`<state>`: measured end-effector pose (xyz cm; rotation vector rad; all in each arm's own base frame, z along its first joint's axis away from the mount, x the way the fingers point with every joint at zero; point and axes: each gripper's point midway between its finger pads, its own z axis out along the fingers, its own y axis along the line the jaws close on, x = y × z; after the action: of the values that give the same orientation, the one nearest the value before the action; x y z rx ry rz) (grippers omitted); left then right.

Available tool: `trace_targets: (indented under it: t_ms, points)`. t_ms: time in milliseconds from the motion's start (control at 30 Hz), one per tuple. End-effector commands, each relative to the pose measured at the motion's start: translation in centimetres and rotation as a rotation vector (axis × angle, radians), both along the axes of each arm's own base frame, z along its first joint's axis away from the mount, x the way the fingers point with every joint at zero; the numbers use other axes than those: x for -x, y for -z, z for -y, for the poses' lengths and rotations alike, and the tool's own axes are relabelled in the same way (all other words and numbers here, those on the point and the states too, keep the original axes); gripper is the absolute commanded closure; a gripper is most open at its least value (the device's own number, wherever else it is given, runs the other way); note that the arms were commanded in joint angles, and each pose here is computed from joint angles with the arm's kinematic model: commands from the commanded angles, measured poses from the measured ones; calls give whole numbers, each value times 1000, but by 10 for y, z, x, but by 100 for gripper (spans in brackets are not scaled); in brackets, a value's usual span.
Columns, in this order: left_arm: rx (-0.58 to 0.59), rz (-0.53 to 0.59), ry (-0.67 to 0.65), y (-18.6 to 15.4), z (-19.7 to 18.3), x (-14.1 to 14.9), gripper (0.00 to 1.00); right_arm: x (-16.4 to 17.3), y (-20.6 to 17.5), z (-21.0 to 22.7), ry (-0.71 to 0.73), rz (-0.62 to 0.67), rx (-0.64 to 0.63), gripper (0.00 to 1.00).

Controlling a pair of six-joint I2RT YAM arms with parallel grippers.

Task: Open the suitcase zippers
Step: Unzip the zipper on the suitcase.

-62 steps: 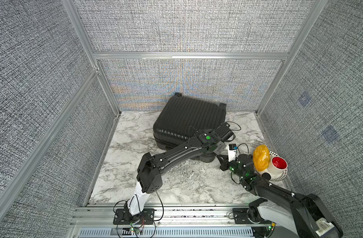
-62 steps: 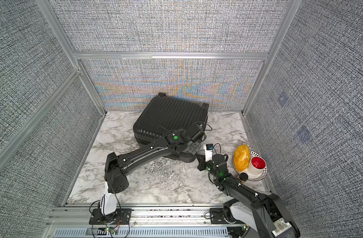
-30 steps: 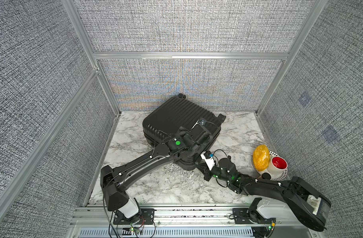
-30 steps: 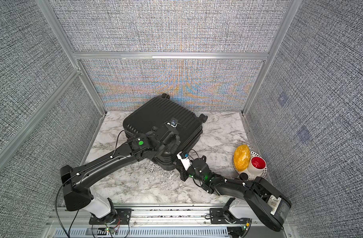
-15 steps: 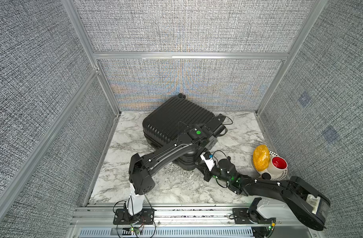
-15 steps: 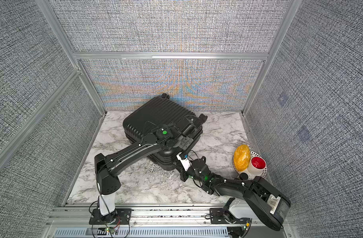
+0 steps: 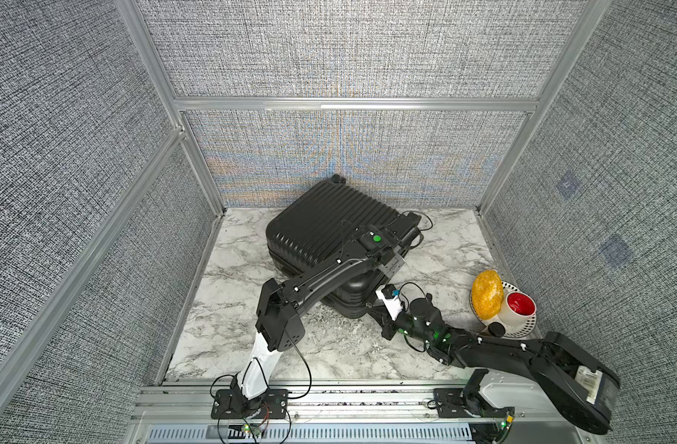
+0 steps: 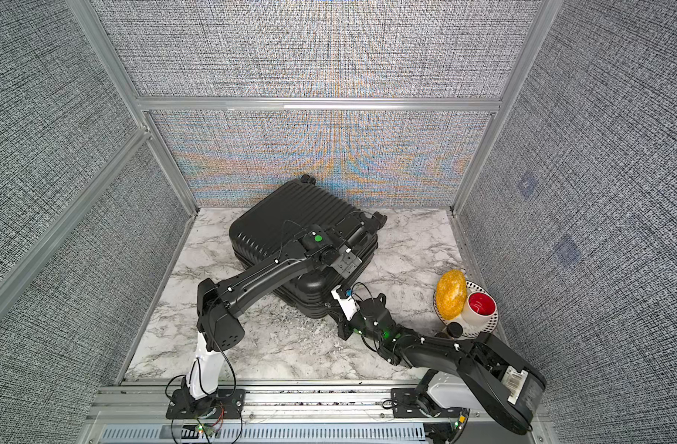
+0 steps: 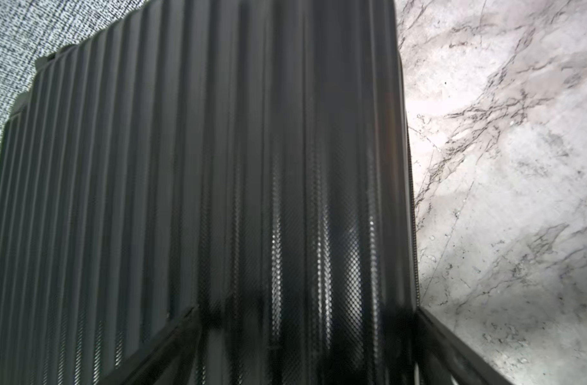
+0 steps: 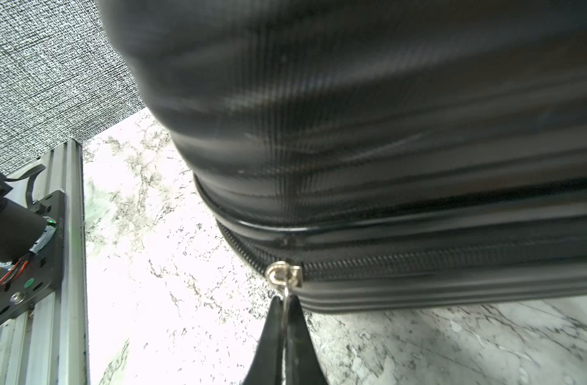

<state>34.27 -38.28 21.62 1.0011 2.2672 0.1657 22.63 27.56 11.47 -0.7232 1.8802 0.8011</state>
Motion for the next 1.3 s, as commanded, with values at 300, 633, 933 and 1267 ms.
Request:
trace_targets:
  t_ms: [300, 633, 933, 1267]
  points:
    - [-28, -33, -36, 18, -26, 11, 1, -23, 1, 44, 262, -22, -19, 100]
    - [-32, -88, -32, 30, -30, 21, 1, -38, 2, 61, 271, -48, -29, 100]
    - [1, -132, -29, 31, -32, 32, 1, -56, -10, 64, 140, -48, -96, 100]
    - [14, -148, -38, 36, -36, 38, 1, -98, -9, 82, 224, -61, -65, 100]
